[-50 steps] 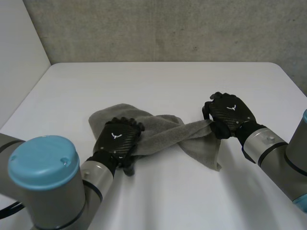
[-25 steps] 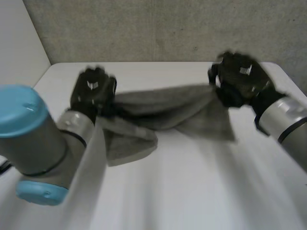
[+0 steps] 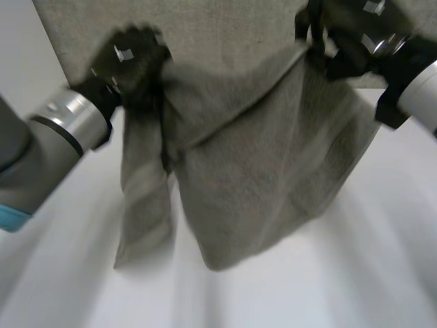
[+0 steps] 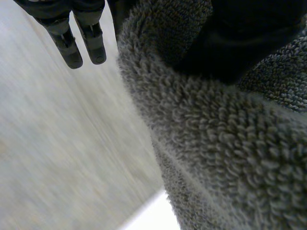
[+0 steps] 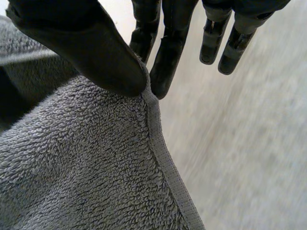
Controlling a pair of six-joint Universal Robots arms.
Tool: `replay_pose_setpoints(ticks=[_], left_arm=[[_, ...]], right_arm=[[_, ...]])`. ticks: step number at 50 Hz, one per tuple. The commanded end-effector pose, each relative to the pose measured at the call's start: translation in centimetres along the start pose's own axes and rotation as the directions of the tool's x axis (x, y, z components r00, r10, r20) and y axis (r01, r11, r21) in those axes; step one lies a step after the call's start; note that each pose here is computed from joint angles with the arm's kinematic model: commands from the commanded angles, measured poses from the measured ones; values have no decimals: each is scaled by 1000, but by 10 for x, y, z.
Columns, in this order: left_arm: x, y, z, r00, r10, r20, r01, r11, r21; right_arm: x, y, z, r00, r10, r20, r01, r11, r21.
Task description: Fold the towel.
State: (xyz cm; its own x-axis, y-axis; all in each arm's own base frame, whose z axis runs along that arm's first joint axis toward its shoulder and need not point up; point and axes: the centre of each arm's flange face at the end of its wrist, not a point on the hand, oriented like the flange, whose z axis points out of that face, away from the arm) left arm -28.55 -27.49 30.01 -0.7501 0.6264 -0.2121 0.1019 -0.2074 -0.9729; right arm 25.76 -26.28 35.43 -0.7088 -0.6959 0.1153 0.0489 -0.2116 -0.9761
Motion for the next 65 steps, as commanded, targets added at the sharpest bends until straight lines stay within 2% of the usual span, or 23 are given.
replay_pose_setpoints(ticks=[1, 3, 8, 14, 23, 30, 38, 43, 49, 53, 56, 58, 60, 61, 64, 65], left_arm=[[11, 82, 14, 994, -84, -77, 67, 978, -198], [13, 111, 18, 991, -109, -75, 85, 960, -266], [2, 127, 24, 993, -113, -33, 98, 948, -302], [-21, 124, 24, 995, -79, 67, 96, 949, -299], [-16, 94, 12, 994, -63, 85, 84, 960, -266], [32, 71, -35, 997, -78, -9, 72, 950, -304], [34, 73, -50, 998, -65, 27, 70, 948, -312], [40, 74, -59, 997, -75, 14, 75, 938, -338], [61, 58, -82, 996, -81, -46, 62, 946, -318], [86, 61, -96, 988, -93, -126, 46, 943, -331], [91, 68, -99, 985, -91, -145, 35, 936, -352], [95, 77, -100, 983, -68, -169, -1, 926, -378], [100, 93, -101, 976, -7, -218, -85, 908, -411], [100, 93, -101, 976, -7, -218, -86, 908, -411], [104, 110, -102, 959, 61, -277, -183, 879, -439], [104, 110, -102, 959, 61, -278, -183, 879, -439]], right_arm=[[1, 81, 12, 1000, 8, -10, -9, 984, -179], [0, 97, 13, 1000, -1, -11, -1, 976, -218], [2, 133, 14, 999, -33, -36, 22, 959, -282], [-3, 139, 12, 999, -27, -27, 18, 959, -283], [-7, 142, 8, 998, -40, -41, 27, 961, -276], [-6, 151, 3, 998, -34, -49, 18, 953, -301], [-3, 153, 2, 998, -33, -61, 12, 950, -312], [-3, 146, 0, 997, -35, -64, 13, 949, -314], [-4, 128, -7, 997, -33, -67, 9, 948, -319], [1, 131, -16, 996, -29, -88, -3, 939, -344], [0, 139, -29, 996, -32, -86, -3, 925, -380], [-1, 146, -38, 995, -52, -79, 15, 912, -409], [0, 150, -42, 995, -61, -83, 20, 906, -424], [2, 153, -45, 994, -68, -87, 24, 901, -433], [3, 155, -47, 993, -73, -91, 25, 897, -442], [3, 155, -47, 993, -73, -91, 25, 897, -442]])
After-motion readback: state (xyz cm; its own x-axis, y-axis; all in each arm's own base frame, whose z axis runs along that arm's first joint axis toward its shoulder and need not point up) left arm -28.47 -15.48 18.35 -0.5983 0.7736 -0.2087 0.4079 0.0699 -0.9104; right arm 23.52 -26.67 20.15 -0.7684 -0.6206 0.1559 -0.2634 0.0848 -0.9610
